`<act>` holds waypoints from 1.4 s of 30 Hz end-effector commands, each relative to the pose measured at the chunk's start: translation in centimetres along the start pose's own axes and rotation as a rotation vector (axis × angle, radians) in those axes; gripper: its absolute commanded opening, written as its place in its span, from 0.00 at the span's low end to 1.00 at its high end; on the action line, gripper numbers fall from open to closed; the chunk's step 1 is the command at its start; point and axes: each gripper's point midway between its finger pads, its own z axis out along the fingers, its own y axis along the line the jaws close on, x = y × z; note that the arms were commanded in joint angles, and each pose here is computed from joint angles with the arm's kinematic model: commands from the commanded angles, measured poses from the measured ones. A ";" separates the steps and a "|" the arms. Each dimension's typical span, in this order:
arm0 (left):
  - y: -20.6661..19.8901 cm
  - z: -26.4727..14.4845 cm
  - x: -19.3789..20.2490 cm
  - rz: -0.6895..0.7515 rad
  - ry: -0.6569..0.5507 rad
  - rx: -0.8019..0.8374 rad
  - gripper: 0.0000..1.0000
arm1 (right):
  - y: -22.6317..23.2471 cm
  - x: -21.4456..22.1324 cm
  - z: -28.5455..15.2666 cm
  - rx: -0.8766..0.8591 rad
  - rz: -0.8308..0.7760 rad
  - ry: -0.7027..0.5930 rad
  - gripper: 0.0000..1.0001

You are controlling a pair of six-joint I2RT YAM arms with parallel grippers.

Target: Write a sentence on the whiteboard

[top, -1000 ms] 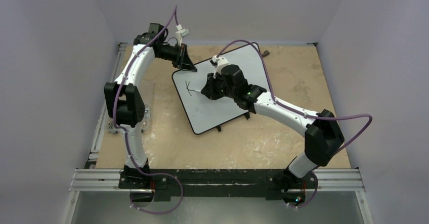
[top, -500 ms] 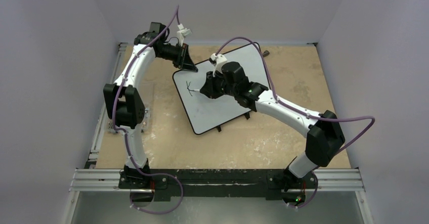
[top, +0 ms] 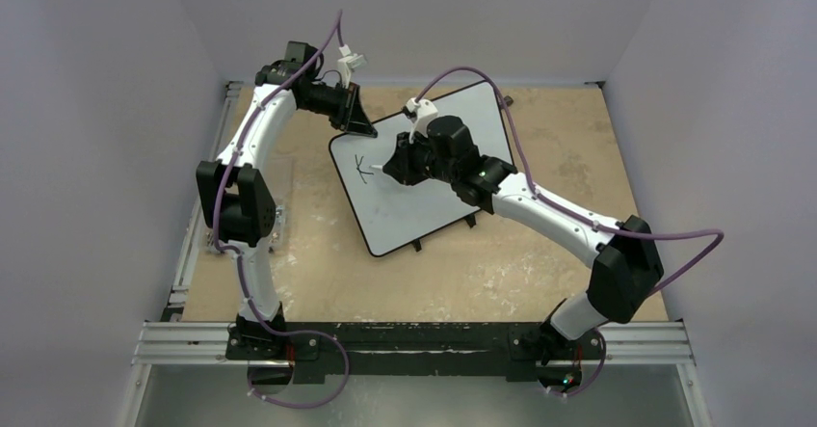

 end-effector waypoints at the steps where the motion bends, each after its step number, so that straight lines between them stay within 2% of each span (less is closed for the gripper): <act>1: -0.2 -1.0 -1.0 0.163 0.011 -0.102 0.00 | 0.8 -3.3 -1.3 -0.017 -0.020 -0.087 0.00; 14: -0.3 -0.8 -0.8 0.171 0.022 -0.108 0.00 | 1.0 -3.9 -0.4 -0.035 -0.023 -0.114 0.00; 23: -0.4 -0.6 -0.8 0.175 0.026 -0.108 0.00 | -0.1 -4.3 0.4 0.028 -0.002 -0.134 0.00; 29: -0.5 -0.6 -0.8 0.176 0.027 -0.107 0.00 | -1.1 -3.5 1.0 0.067 0.017 -0.115 0.00; 42: -0.6 -0.7 -0.9 0.181 0.027 -0.111 0.00 | -2.9 1.3 0.7 0.097 0.008 -0.010 0.00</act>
